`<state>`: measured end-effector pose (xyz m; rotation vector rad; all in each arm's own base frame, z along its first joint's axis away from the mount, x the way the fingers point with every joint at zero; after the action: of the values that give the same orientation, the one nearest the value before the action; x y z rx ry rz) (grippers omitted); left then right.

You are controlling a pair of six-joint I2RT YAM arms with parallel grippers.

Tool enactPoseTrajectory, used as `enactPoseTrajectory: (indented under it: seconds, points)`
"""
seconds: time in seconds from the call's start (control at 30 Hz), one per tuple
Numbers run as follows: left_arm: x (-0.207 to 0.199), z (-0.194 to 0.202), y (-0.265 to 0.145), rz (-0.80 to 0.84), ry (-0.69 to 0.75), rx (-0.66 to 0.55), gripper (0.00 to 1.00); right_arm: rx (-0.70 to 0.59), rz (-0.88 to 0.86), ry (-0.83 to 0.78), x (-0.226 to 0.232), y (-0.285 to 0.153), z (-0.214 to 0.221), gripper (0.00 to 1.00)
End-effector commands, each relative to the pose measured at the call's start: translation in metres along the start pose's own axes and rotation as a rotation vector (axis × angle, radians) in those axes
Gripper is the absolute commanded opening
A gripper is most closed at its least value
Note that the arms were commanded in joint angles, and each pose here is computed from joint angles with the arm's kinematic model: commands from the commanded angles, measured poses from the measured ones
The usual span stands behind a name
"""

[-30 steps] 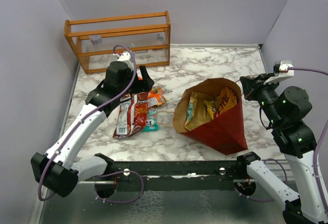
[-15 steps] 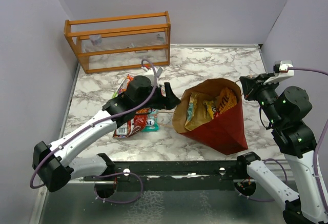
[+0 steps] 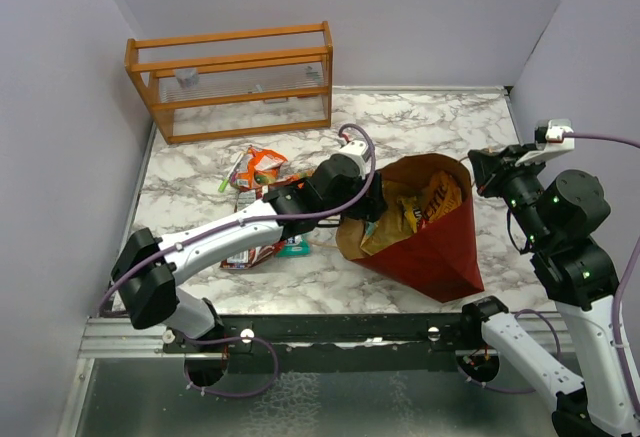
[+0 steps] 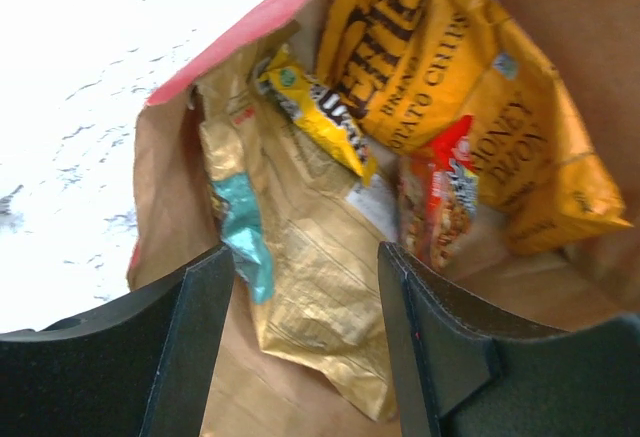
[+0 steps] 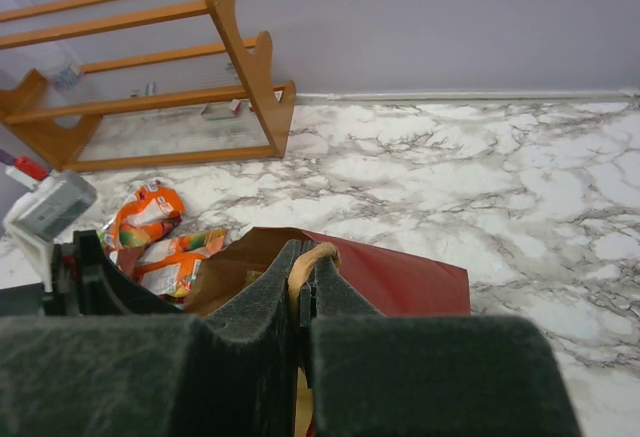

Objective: Take the snacks out of the paper bag
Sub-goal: Take out the snack from the paper bag.

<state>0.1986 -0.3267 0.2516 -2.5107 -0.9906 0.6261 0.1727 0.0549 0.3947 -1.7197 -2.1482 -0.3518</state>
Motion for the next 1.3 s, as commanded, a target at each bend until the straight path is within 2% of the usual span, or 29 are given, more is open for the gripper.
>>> enactPoseTrajectory:
  seconds: [0.0, 0.23, 0.7, 0.87, 1.03, 1.13, 1.2, 1.27]
  points:
    - [0.002, -0.003, 0.017, -0.062, 0.069, -0.007, 0.60, -0.100, -0.071, 0.021, 0.013, -0.007, -0.021, 0.02]
    - [0.010, 0.012, 0.040, -0.176, 0.150, 0.053, 0.61, -0.098, -0.073, 0.022, 0.013, -0.007, -0.021, 0.02]
    - [0.018, 0.046, 0.088, -0.218, 0.176, 0.152, 0.65, -0.102, -0.063, 0.016, 0.011, -0.007, -0.020, 0.02]
    - [0.015, 0.048, 0.098, -0.196, 0.172, 0.153, 0.51, -0.104, -0.055, 0.009, 0.010, -0.007, -0.020, 0.02]
    - [0.011, 0.040, 0.093, -0.176, 0.172, 0.143, 0.18, -0.103, -0.054, 0.007, 0.009, -0.008, -0.020, 0.02]
    - [0.007, 0.030, 0.083, -0.156, 0.164, 0.119, 0.05, -0.105, -0.055, 0.008, 0.009, -0.009, -0.020, 0.02]
    - [0.002, 0.017, 0.072, -0.132, 0.150, 0.079, 0.00, -0.103, -0.054, 0.009, 0.009, -0.010, -0.019, 0.02]
    - [-0.002, 0.010, 0.065, -0.110, 0.141, 0.056, 0.00, -0.101, -0.055, 0.011, 0.009, -0.009, -0.018, 0.02]
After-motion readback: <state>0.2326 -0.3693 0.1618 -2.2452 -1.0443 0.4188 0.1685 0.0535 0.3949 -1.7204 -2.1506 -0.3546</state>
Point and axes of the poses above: each gripper's point midway between its finger pads, its own y axis out along the fingers, its own x axis along the line the jaws close on, z = x × y, the point moved 7 cm from there along -y, back along the fingers, and after that the axes turned 14 degrees about y, right-handed, at the moved point
